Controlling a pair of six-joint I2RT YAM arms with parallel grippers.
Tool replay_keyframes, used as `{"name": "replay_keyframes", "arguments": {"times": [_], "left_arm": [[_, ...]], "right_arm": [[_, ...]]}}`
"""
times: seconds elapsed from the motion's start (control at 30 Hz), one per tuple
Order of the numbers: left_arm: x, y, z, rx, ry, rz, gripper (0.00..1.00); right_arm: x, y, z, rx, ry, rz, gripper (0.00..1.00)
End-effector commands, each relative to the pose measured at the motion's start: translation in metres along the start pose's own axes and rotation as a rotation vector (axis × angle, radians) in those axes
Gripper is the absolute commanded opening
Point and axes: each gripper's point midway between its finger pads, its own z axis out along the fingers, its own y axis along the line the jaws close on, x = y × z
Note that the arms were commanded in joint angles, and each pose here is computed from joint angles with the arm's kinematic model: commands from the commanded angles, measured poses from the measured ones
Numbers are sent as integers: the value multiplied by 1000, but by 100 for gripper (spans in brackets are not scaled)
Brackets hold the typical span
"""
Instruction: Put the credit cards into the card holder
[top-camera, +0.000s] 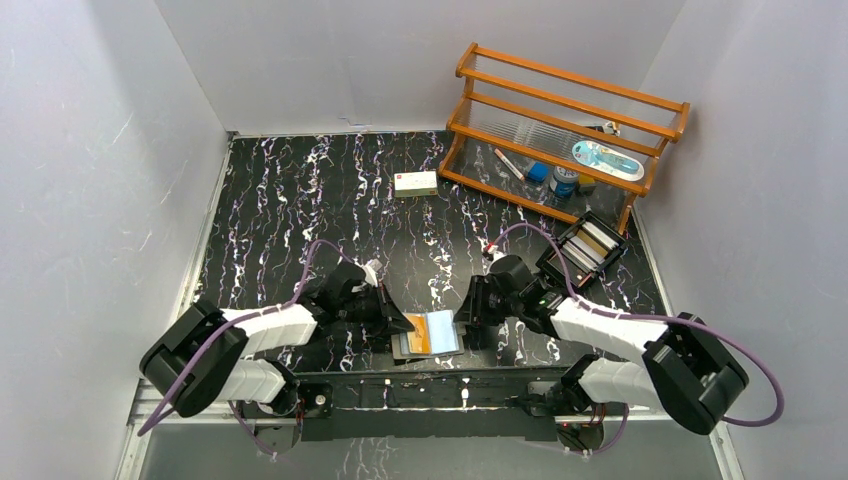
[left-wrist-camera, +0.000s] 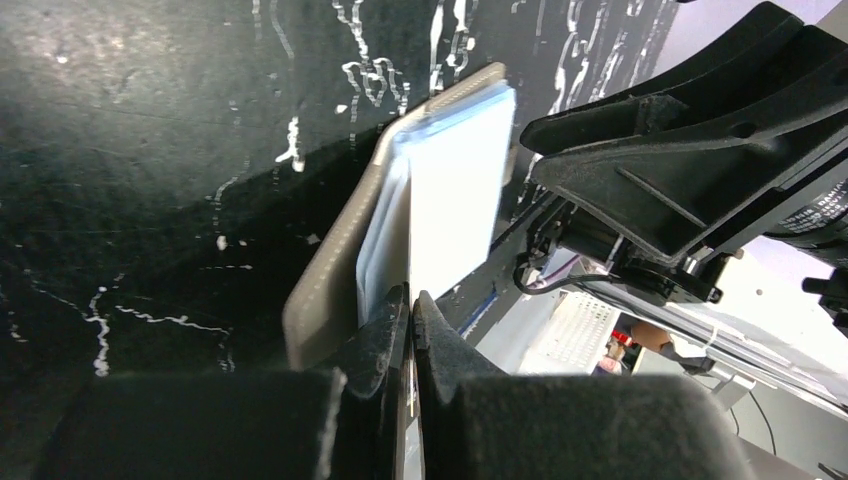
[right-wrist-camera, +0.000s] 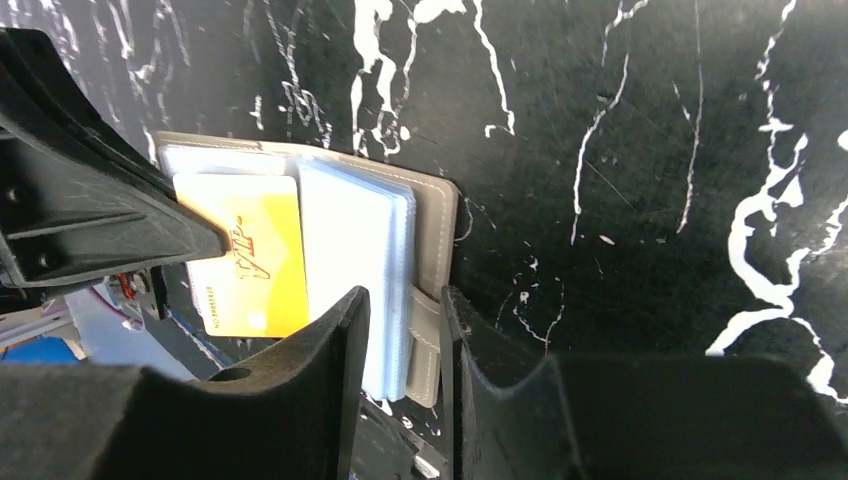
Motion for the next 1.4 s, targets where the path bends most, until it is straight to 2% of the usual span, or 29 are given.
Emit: {"name": "replay_keyframes", "arguments": {"times": [0.0,0.4,0.77,1.0,1.17,1.37], "left_arm": [[-2,0,5,26,-9,34,0],[1,10,12,34,13,90,0],[6,17,14,34,57,224,0],[7,12,21,83,60,149,0],[-2,10,25,76,12,106,0],[-12,6,28,56,-66,100,0]], "right_arm": [[0,6,5,-33,19,-17,38],[15,-5,13,-31,54,17,31],[19,-8,15,-27,62,21,28],[18,-6,16,-38,50,46,27],[30,-17,17,-24,63,102,26],[29,-21,16,-20,6,193,26]]}}
